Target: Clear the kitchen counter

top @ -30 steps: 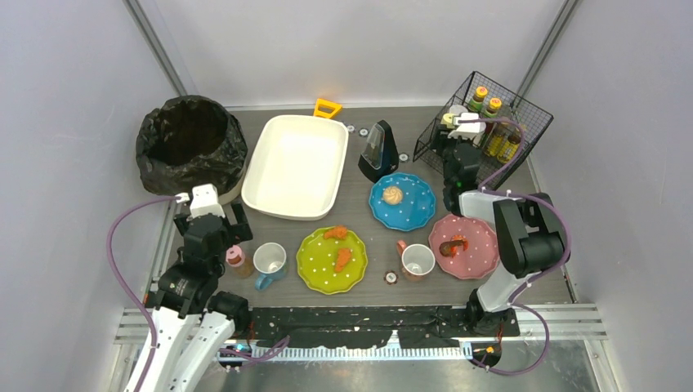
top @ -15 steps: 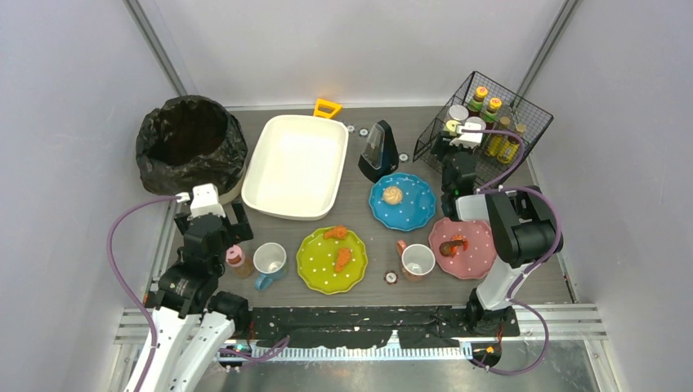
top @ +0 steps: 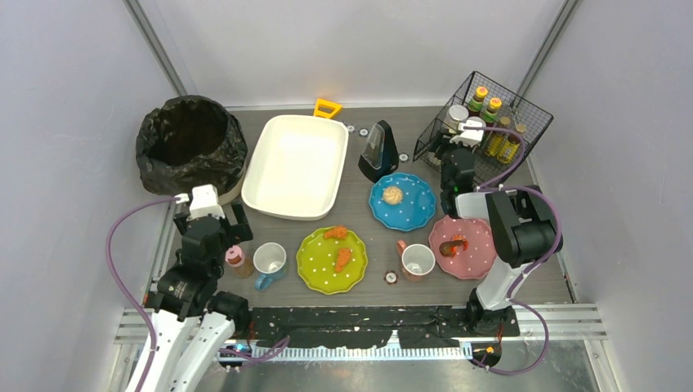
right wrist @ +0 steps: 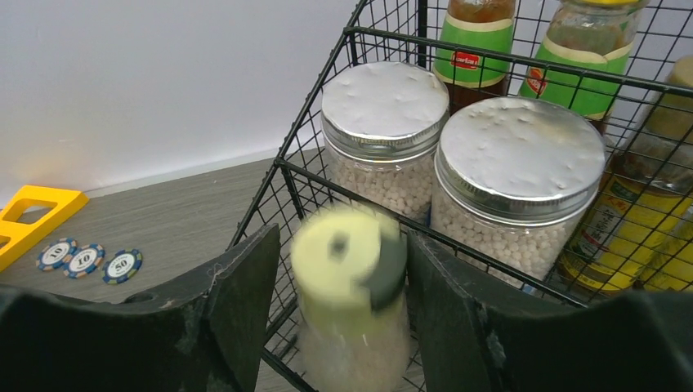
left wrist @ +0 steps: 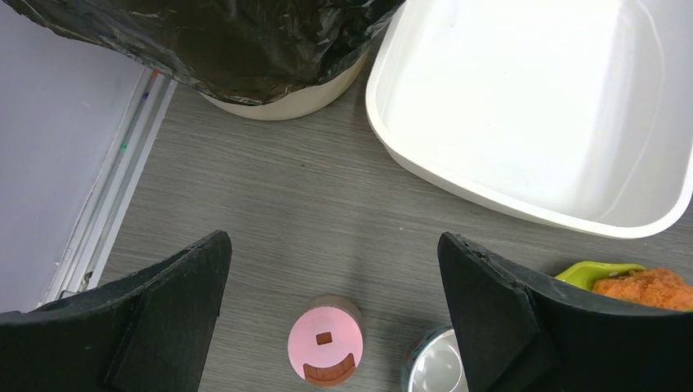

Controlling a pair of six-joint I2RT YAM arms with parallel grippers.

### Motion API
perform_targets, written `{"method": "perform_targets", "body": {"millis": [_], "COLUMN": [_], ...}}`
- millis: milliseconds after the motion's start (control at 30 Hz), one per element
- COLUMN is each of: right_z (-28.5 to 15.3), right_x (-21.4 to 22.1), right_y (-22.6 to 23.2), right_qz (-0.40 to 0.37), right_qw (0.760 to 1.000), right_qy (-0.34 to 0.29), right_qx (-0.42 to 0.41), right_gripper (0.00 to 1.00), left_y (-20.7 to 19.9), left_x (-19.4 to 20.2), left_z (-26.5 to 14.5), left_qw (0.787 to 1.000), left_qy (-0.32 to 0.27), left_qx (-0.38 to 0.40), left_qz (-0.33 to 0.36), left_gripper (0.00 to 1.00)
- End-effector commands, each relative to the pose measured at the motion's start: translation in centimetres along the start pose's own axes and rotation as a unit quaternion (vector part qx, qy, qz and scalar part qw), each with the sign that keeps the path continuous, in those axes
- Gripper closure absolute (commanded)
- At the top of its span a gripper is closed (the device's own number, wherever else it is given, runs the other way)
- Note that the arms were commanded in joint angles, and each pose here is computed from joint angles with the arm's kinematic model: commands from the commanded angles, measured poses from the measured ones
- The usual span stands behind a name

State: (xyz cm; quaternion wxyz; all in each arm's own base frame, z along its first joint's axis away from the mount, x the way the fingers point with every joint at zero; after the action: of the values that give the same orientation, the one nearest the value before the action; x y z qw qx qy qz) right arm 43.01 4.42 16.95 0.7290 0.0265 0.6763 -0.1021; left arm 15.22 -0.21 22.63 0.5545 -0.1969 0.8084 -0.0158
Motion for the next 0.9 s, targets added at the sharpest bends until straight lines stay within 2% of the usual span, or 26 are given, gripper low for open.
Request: {"method": "perform_targets", "body": {"millis": [0, 467, 600, 733, 767, 867], "right_z": [1.1, 1.1, 1.1, 0.3, 0.2, -1.2], "right_x": [-3.1, -3.8, -5.4, -7.6, -9.2, -10.6], "right_y": [-0.1, -0.2, -0.5, -1.2, -1.4, -2.0], "right_qz": [0.038, 0.029, 0.014, -0.010, -0.007, -0.019], "right_qw": [0.999, 0.997, 0.995, 0.992, 0.993, 0.990], "right_qy": [-0.023, 0.076, 0.095, 0.127, 0.118, 0.143], "right_qx": [0.021, 0.018, 0.013, 0.007, 0.008, 0.001], "right_gripper": [0.36, 0.32, 0.25, 0.10, 0.08, 0.01], "left_y": [-0.3, -0.3, -0.3, -0.4, -0.4, -0.5], "left_x": [-0.7, -0.7, -0.6, -0.5, -0.5, -0.5], "left_z": [0.0, -0.1, -0.1, 0.0, 0.0, -0.1], "left_qw": [1.000, 1.000, 1.000, 1.000, 1.000, 0.999], "left_qy": [-0.021, -0.023, -0.022, -0.018, -0.017, -0.005], "left_qx": [0.012, 0.016, 0.016, 0.014, 0.013, 0.006], "left_qz": [-0.011, -0.012, -0.013, -0.017, -0.019, -0.034], "left_gripper": [0.01, 0.01, 0.01, 0.01, 0.01, 0.00]}}
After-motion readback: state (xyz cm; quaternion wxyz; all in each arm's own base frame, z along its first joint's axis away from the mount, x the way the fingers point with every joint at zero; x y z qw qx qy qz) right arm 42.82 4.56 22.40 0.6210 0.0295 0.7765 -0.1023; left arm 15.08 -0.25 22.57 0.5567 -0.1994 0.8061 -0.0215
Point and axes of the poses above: each gripper's point midway between its finger pads, its own z axis out along the fingers, its own y axis along the line the jaws close on, x = y × z, the point moved 6 cm from there along -z, back along the fingers, and after that the axes turned 14 degrees about -z, right-handed, at the moved point
